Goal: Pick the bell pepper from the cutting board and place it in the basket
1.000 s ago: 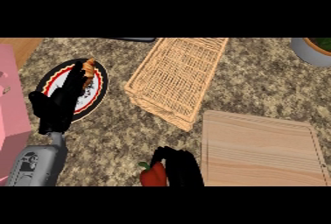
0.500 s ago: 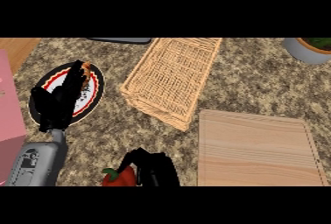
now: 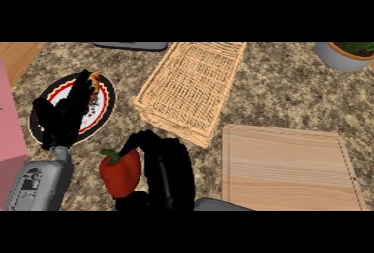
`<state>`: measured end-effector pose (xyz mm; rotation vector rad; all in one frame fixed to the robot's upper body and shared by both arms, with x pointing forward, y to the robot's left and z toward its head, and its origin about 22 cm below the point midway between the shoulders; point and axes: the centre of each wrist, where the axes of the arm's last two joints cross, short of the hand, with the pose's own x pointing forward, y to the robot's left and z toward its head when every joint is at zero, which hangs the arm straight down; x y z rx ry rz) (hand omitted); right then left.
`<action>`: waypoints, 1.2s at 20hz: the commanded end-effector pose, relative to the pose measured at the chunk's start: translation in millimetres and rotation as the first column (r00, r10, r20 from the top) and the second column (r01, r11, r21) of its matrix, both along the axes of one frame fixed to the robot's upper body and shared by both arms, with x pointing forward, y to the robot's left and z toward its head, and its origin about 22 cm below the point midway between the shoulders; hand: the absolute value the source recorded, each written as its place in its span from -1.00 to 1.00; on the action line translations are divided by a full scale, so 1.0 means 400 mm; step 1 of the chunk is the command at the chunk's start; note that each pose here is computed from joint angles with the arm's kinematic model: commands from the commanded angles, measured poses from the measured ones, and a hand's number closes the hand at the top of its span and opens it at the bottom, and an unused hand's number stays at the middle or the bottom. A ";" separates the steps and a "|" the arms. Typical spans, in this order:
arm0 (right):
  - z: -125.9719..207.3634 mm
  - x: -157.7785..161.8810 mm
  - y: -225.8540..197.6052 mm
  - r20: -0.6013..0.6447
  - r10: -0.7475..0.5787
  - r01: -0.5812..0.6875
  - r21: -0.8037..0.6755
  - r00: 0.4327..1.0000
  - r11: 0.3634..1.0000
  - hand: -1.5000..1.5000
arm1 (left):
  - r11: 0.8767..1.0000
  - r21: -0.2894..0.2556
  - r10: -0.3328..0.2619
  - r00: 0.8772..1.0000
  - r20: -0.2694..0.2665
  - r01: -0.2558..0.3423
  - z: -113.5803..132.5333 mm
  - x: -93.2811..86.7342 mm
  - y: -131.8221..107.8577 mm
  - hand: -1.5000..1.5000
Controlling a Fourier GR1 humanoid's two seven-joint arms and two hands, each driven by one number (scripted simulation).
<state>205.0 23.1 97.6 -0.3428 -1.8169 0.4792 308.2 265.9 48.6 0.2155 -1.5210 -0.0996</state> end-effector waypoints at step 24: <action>0.278 0.369 0.129 -0.020 -0.456 0.448 -0.153 0.890 0.881 1.00 | 0.999 -0.002 -0.038 0.999 0.027 0.038 0.018 0.019 -0.059 0.00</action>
